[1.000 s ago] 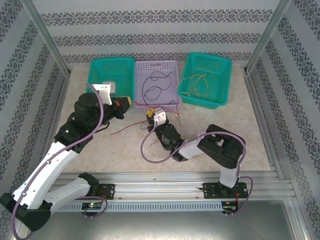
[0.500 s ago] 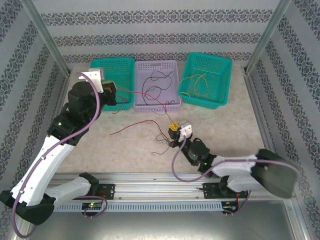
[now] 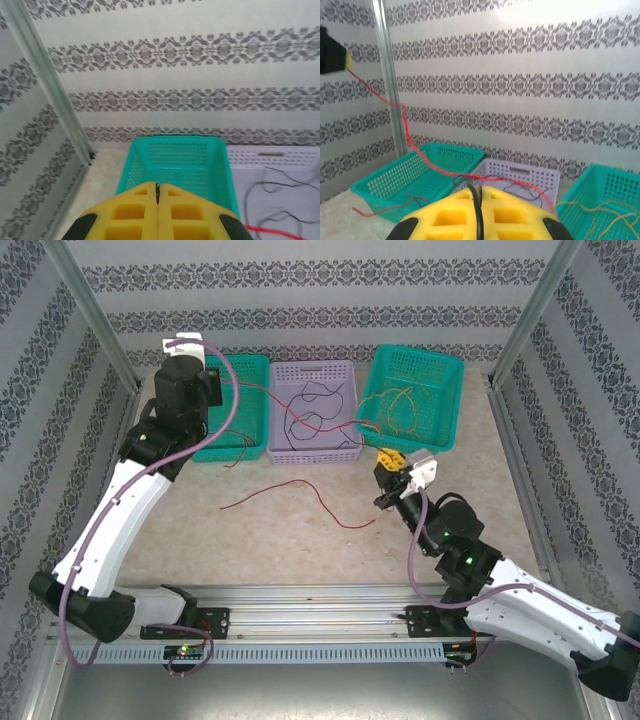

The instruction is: Untangle the cables

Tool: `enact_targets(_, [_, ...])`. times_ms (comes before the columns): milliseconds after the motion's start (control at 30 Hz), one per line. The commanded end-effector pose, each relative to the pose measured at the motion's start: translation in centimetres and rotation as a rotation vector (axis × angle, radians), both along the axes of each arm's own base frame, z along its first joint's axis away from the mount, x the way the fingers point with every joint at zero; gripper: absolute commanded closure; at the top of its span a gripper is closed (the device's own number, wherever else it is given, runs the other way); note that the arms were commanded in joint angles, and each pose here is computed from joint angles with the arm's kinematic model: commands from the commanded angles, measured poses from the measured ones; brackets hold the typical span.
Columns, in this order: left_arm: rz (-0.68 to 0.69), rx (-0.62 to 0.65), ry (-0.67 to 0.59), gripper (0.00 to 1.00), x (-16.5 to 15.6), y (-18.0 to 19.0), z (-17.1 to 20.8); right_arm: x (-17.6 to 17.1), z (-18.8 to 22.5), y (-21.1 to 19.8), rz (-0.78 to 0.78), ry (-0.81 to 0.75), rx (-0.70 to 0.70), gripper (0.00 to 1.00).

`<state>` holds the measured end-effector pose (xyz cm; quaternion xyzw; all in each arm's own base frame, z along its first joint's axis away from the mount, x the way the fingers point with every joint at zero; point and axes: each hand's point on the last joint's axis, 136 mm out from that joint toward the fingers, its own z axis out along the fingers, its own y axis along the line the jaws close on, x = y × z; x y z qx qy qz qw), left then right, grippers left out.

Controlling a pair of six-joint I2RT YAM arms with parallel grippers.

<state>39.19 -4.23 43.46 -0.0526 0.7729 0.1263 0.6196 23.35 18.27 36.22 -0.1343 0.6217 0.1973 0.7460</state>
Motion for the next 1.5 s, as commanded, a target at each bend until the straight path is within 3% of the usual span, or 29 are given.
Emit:
enact_targets(0, [0.106, 0.087, -0.067, 1.0, 0.6, 2.6, 3.1, -0.2, 1.1, -1.4, -0.055, -0.011, -0.063, 1.0])
enact_targets(233, [0.191, 0.107, -0.022, 1.0, 2.4, 6.1, 1.2, -1.5, 5.4, -7.5, -0.235, -0.065, 0.03, 1.0])
enact_targets(433, [0.191, 0.101, -0.005, 1.0, 3.2, 6.3, 0.4, -2.2, 7.6, -11.1, -0.359, -0.078, 0.045, 1.0])
enact_targets(700, [0.15, 0.068, 0.027, 1.0, 4.6, 5.3, -0.8, -0.2, 8.3, -3.1, -0.074, 0.049, -0.079, 1.0])
enact_targets(933, [0.146, 0.058, 0.056, 1.0, 4.9, 5.1, -2.7, 3.4, 10.8, 2.7, 0.055, 0.107, -0.134, 1.0])
enact_targets(1233, [0.174, 0.058, 0.141, 1.0, 6.2, 5.5, -8.5, 12.0, 10.1, 7.1, 0.165, 0.25, -0.067, 1.0])
enact_targets(1467, [0.162, 0.009, 0.244, 1.0, 8.4, 5.4, -14.1, 20.8, 5.2, 8.1, 0.165, 0.393, -0.037, 1.0])
